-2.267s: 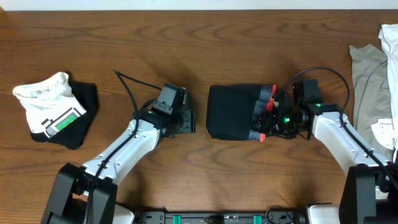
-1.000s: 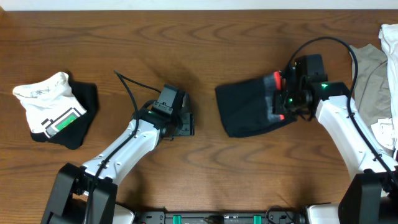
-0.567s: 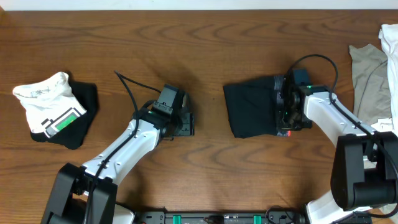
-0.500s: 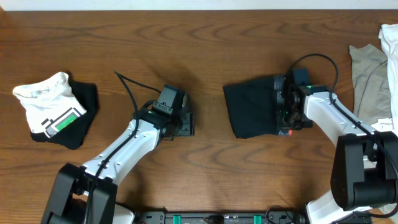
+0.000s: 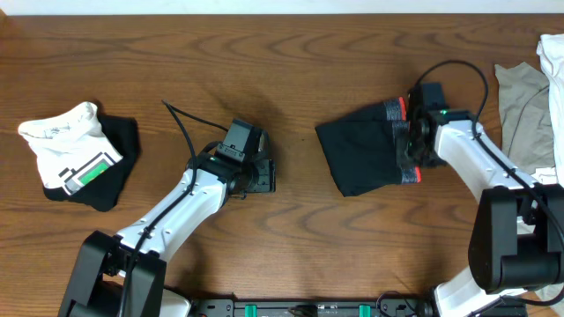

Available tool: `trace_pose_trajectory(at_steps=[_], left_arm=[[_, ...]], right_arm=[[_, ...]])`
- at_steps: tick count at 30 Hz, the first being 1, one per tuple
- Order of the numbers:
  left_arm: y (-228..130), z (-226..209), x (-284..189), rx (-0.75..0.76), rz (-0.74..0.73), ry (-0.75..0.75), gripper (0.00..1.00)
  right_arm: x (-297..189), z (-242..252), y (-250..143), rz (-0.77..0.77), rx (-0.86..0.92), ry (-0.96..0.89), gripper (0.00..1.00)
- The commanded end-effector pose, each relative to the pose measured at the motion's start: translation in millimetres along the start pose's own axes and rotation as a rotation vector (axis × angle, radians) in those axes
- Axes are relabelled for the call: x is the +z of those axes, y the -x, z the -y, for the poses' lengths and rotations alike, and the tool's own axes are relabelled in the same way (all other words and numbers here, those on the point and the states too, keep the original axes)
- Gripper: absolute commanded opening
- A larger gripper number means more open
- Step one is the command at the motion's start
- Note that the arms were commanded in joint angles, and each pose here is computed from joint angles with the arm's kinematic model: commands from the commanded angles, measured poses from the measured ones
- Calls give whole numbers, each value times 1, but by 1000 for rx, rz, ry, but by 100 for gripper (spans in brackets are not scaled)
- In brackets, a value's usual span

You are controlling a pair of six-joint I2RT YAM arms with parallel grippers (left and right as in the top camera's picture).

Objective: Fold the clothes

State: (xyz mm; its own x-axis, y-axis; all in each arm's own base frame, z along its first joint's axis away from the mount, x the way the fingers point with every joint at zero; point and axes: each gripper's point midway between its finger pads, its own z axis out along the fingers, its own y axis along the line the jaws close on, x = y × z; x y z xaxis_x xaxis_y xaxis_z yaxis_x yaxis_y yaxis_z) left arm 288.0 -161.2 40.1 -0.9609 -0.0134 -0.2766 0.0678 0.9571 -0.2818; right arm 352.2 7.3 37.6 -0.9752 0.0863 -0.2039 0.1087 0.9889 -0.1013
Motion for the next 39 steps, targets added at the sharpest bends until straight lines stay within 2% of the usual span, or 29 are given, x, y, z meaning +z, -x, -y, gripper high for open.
trace_pose_trajectory(at_steps=[1,6,11,14,19,24,32,39], left_arm=[[3,0,-2,6,6,-3,63],[3,0,-2,6,6,-3,64],[3,0,-2,5,6,-3,64],[3,0,-2,6,6,-3,64],[2,0,-2,5,2,-1,65],[1,-1,-2,4,0,0,68],[-6,-4,-3,0,-28,12,69],[-9,-5,-3,-2,-40,18,70]], right_arm=[[-19,7,32,88,29,-11,29],[-25,3,47,139,35,14,38],[-23,10,46,134,28,-20,38],[-24,24,55,171,69,-67,47],[-21,39,68,215,166,-71,44],[7,46,62,155,183,-80,46],[58,12,38,4,134,44,47],[53,-40,21,-61,-2,235,45]])
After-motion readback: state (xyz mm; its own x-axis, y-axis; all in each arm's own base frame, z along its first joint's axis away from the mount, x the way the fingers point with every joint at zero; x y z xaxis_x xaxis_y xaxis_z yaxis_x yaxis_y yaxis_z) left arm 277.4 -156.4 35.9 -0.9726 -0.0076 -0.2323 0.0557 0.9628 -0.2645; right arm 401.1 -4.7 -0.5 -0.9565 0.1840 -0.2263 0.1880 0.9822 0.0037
